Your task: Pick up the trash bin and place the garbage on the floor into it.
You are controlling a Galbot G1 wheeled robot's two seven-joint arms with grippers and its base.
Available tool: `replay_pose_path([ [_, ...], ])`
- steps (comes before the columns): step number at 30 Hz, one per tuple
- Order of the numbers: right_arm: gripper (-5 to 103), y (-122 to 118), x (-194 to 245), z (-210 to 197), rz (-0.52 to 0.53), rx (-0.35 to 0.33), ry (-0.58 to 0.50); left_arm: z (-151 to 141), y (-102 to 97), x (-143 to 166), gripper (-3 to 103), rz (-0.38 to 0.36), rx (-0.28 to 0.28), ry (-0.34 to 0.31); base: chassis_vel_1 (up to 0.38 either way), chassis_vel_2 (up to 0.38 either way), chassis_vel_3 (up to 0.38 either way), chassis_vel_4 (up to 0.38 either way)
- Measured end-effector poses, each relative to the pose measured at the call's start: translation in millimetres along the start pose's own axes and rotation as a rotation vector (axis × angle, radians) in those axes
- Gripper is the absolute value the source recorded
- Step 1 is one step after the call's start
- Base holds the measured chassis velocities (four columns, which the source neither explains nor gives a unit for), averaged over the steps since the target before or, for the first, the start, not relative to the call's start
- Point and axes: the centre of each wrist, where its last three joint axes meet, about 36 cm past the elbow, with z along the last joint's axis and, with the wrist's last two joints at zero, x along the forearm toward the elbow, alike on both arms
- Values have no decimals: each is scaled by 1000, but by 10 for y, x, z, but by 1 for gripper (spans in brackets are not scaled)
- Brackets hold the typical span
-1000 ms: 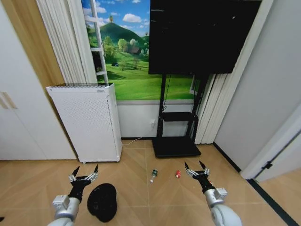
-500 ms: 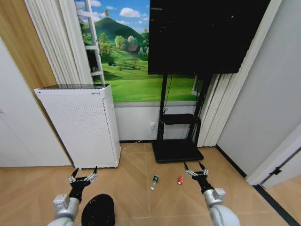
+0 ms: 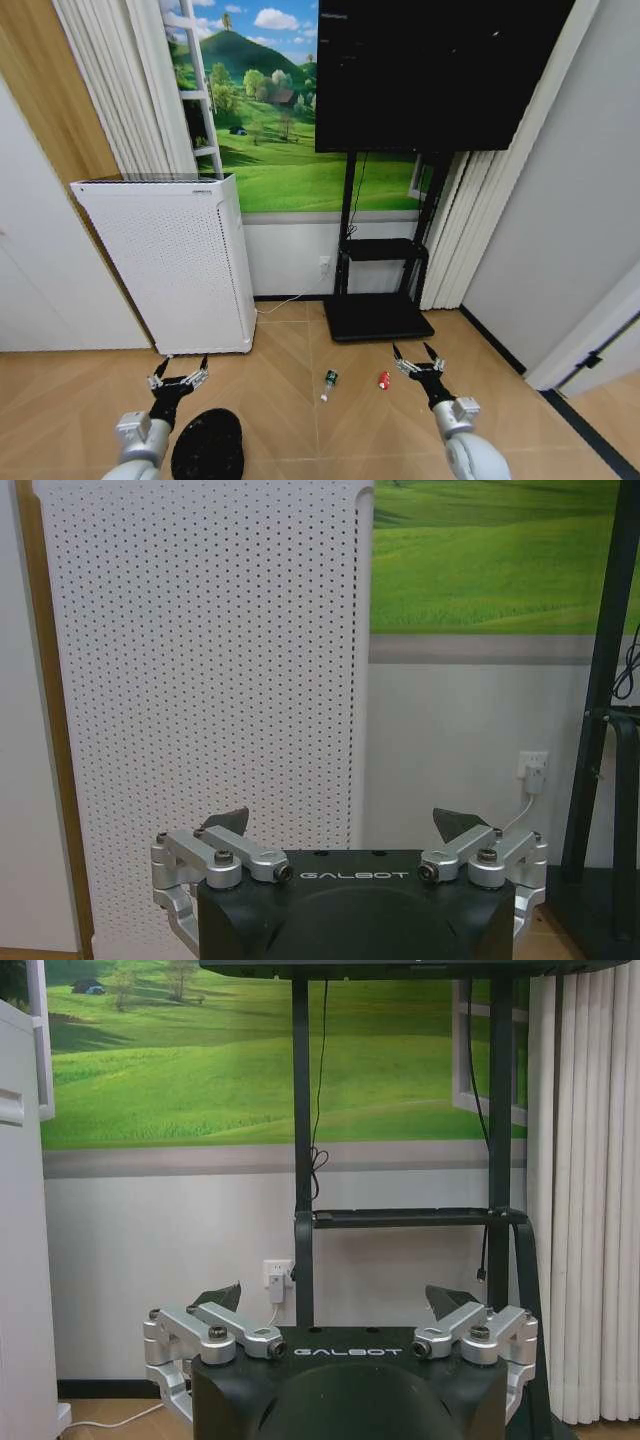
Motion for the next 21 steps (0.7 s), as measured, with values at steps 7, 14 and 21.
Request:
replay_pose_path([
  [7,100,4,-31,-16,17,3,2,73,39,-47,100,5,8,5,0,0,0,0],
  [14,100,35,-44,12,8,0,11,75,73,-49,100,2,13,1,0,0,0,0],
  [21,100,64,-76,60,14,-4,25,116,68,-46,100,-1,21,8,0,0,0,0],
])
